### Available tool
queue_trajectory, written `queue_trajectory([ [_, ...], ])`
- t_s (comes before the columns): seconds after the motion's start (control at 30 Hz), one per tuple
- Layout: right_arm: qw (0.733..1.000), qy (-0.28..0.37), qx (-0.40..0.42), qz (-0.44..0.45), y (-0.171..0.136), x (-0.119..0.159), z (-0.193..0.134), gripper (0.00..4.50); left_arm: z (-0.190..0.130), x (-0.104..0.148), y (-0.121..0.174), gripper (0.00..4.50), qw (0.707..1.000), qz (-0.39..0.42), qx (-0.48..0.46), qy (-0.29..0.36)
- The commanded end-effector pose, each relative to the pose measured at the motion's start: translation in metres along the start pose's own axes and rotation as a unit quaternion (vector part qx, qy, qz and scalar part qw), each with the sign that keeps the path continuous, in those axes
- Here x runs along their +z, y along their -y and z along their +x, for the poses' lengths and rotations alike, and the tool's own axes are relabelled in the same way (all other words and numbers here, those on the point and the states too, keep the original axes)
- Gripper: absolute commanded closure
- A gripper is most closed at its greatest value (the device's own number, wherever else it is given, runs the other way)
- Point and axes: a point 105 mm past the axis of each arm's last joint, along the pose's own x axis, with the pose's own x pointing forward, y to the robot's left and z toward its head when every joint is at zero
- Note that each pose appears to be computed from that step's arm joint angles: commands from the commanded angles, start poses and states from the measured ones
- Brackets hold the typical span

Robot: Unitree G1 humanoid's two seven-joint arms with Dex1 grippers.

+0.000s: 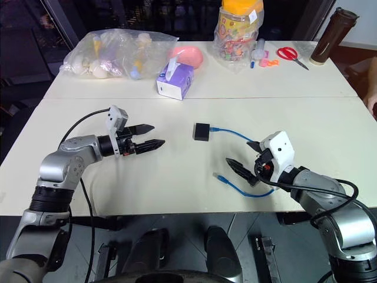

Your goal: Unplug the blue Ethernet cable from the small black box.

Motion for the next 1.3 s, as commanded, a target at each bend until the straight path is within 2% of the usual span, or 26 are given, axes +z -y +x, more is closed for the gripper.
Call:
queue_trajectory([
  [0.03,1.000,0.016,-0.004,-0.019,0.003,0.010,-0.001,0.00,-0.003,0.016,-0.001,0.02,0.999,0.023,0.003,0.026],
  [0.47,1.000,0.010,-0.009,-0.028,0.010,0.007,0.004,0.00,0.002,0.019,0.001,0.02,0.999,0.019,-0.015,0.026],
  [0.63,0.998,-0.008,0.007,-0.063,0.020,0.007,0.018,0.00,0.004,0.018,-0.005,0.02,0.999,0.040,-0.030,-0.004],
  [0.77,0.996,-0.015,0.022,-0.080,0.039,0.003,0.052,0.00,0.002,0.018,0.013,0.02,0.992,0.020,-0.120,-0.043],
  [0.87,0.994,-0.024,0.043,-0.095,0.056,0.001,0.088,0.00,-0.006,0.019,0.020,0.02,0.983,0.039,-0.161,-0.077],
  [1.03,0.992,-0.034,0.059,-0.101,0.073,0.004,0.126,0.00,-0.009,0.021,0.001,0.02,0.992,0.036,-0.110,-0.058],
  [1.23,0.982,-0.071,0.125,-0.119,0.055,0.002,0.159,0.00,-0.014,0.004,0.003,0.02,0.995,0.020,-0.082,-0.046],
  [1.3,0.974,-0.088,0.158,-0.136,0.045,-0.003,0.161,0.53,-0.016,0.002,0.000,0.00,0.997,0.017,-0.063,-0.037],
])
